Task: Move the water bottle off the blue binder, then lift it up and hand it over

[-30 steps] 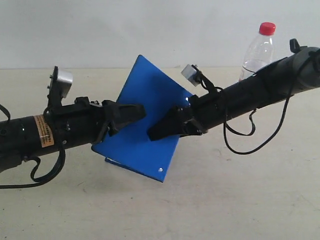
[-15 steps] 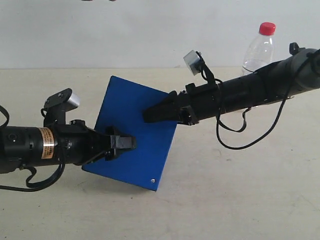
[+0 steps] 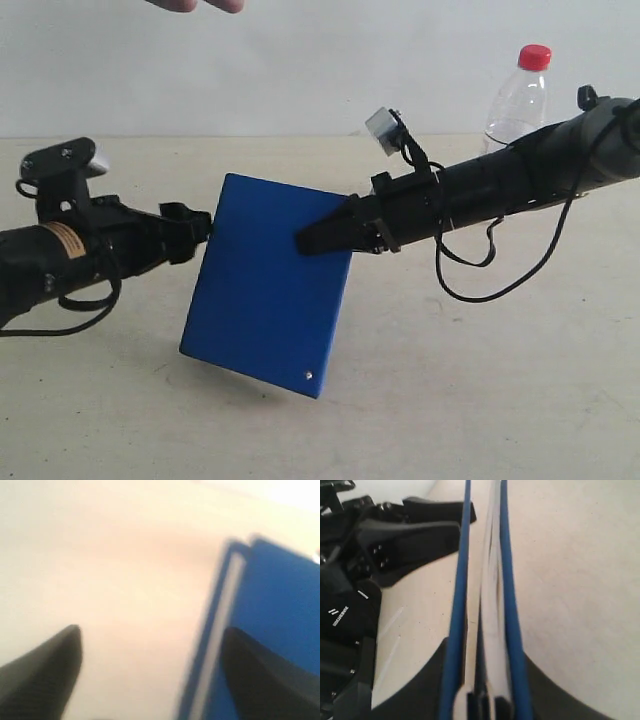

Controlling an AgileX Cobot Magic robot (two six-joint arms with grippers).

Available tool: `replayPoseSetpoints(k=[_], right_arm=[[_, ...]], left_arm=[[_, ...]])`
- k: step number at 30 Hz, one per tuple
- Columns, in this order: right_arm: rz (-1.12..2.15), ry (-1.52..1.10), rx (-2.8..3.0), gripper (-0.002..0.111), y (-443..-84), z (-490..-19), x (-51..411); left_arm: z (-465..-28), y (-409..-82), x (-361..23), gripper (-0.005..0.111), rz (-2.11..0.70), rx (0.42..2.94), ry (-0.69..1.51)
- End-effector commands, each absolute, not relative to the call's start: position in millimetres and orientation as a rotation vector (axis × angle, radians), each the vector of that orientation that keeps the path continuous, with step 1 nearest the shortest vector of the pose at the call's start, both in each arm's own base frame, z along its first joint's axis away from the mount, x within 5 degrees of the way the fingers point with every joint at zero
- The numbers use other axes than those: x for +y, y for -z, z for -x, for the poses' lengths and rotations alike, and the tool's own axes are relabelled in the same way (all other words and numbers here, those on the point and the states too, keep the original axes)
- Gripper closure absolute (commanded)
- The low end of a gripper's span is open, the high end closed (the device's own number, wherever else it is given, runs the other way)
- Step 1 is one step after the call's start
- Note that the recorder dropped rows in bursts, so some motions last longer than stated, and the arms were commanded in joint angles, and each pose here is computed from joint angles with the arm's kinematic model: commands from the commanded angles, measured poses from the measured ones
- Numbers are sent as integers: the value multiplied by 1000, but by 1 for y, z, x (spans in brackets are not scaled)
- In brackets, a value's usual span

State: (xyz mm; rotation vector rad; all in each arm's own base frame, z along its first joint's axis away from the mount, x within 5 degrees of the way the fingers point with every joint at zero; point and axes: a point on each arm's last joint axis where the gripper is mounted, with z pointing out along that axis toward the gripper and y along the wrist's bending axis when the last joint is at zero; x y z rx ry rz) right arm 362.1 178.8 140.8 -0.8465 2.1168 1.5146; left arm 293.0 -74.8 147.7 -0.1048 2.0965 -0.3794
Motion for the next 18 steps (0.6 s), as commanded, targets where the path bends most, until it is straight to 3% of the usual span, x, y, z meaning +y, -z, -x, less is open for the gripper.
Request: replayPoseSetpoints(k=[1,2,3,9,18], right_arm=[[902,-1556,2108,108,-147,-357,180],[908,-1556,2118,108,-146,-356,179],[929,-1547,2125,108,-147,-355,179],[1059,-1467,2106,109,-172,-347,175],[1298,-1132,2068,109,-266,-311,156]], left_arm=[[-282,-174,-60,82,73,2006,203],[-278,-179,-59,98,63,1992,199],[-272,-185,-57,101,35,1970,186],[-236,-218,-42,102,39,1753,125],[-177,-279,-9,102,-12,1457,-250]])
